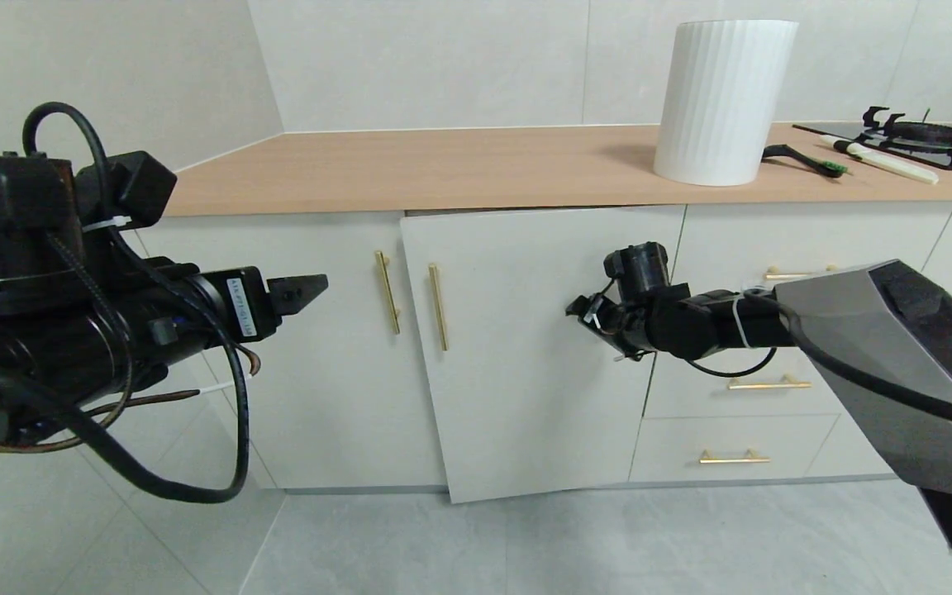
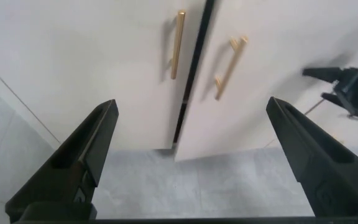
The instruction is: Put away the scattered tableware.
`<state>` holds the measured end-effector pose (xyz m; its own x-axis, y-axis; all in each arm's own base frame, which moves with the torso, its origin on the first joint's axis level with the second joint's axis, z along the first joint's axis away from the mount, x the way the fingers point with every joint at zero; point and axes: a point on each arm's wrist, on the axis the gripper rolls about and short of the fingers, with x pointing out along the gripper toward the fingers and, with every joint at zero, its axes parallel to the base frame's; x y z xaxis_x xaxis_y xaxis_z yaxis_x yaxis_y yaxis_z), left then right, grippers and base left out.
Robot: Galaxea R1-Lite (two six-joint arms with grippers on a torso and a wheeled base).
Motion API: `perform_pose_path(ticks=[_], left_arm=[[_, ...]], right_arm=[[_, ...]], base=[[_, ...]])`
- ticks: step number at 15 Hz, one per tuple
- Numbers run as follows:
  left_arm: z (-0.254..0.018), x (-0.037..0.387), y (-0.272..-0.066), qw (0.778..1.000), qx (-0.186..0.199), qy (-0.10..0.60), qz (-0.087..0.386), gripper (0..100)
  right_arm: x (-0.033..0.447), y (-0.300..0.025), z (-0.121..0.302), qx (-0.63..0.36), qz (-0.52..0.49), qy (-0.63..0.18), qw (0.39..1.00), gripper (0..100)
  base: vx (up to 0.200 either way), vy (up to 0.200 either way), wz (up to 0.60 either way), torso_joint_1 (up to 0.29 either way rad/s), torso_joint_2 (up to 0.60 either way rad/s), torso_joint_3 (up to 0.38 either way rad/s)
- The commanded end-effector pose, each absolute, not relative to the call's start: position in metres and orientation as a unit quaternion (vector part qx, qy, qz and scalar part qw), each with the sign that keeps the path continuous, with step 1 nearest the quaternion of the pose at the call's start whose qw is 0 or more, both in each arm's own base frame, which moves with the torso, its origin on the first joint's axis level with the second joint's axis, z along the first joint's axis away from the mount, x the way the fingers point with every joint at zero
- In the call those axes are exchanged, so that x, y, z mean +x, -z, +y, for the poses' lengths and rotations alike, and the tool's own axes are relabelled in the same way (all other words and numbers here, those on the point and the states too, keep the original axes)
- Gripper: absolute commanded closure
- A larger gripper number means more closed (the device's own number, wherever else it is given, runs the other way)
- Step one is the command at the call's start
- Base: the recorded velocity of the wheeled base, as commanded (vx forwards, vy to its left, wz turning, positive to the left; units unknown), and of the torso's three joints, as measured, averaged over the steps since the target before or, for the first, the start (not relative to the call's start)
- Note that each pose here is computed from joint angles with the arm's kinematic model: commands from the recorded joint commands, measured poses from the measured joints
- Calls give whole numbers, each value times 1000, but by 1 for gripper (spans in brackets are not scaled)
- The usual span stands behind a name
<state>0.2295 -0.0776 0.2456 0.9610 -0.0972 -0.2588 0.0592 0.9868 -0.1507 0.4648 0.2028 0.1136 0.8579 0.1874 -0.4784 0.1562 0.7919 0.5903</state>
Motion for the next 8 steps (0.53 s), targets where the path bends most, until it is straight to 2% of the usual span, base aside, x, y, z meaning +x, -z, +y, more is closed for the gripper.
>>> perform_pose_path(ticks=[1, 5, 8], left_arm=[[-78, 231, -244, 987, -70, 39, 136, 0], [-78, 231, -244, 987, -70, 39, 137, 0], [-78, 230, -245, 988, -71, 39, 135, 0]], right_arm=[[474, -112, 200, 329, 248, 5, 911, 0], [479, -114, 199, 334, 233, 16, 913, 0], [460, -142, 193, 334, 227, 18, 915, 0]], base=[[0, 0, 0, 0, 0, 0], [0, 0, 0, 0, 0, 0], [0, 0, 0, 0, 0, 0]])
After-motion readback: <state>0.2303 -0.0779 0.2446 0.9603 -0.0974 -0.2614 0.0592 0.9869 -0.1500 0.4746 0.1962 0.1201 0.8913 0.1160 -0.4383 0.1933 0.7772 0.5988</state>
